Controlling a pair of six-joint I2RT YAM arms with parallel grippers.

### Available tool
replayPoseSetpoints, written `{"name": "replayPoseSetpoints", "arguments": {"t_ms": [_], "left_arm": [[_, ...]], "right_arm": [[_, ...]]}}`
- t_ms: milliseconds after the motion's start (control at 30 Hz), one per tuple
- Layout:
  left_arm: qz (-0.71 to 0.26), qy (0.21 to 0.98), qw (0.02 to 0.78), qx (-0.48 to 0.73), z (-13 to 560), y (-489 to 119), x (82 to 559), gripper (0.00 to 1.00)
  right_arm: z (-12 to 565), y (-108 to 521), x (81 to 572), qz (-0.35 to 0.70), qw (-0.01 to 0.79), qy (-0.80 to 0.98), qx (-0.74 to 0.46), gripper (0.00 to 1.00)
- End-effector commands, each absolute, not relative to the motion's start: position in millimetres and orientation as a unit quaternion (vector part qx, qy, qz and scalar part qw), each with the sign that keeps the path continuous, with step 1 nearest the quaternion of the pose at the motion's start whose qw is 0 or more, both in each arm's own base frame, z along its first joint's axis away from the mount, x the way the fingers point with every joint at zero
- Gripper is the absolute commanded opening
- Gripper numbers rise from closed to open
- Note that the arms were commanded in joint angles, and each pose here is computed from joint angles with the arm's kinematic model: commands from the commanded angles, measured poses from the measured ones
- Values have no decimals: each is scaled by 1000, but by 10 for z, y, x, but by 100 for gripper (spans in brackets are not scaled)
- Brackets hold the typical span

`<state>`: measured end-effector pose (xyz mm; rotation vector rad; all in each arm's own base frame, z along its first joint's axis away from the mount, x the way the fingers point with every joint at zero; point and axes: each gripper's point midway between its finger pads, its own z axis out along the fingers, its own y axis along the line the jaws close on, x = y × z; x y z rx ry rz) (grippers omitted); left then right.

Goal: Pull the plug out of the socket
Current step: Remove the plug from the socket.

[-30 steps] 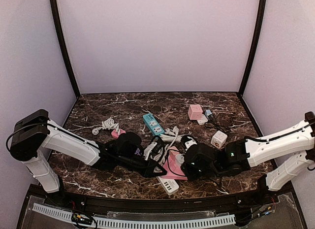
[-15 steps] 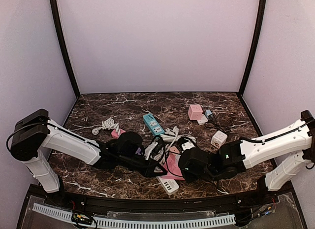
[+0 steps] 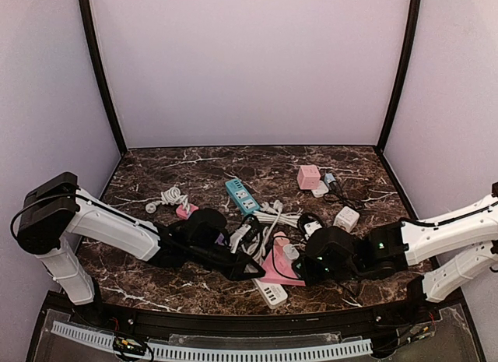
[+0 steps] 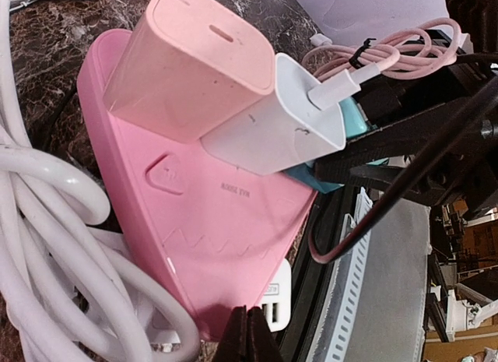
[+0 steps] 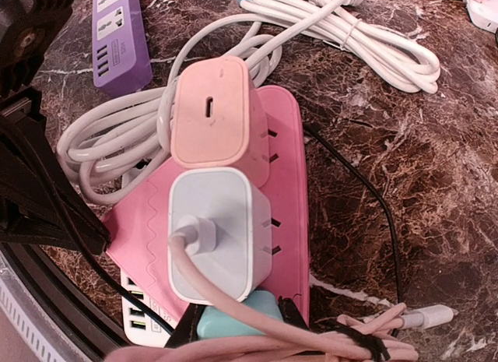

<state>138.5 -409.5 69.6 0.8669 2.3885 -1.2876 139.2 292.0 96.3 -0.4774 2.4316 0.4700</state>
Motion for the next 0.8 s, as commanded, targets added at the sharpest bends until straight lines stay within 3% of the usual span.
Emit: {"name": "replayPoseSetpoints", "arguments": {"t_ms": [0, 567, 767], "left_arm": [[-261, 925, 12, 275, -373, -3215, 1056, 2], [-260, 923, 16, 282, -347, -3278, 1098, 1], [-259, 922, 15, 286, -353, -3296, 1104, 1]], "right_arm": [[1080, 2943, 1505, 195, 327, 913, -148, 0], [985, 3194, 1439, 84, 329, 914, -222, 0], [1045, 3224, 1440, 90, 331, 914, -216, 0]]}}
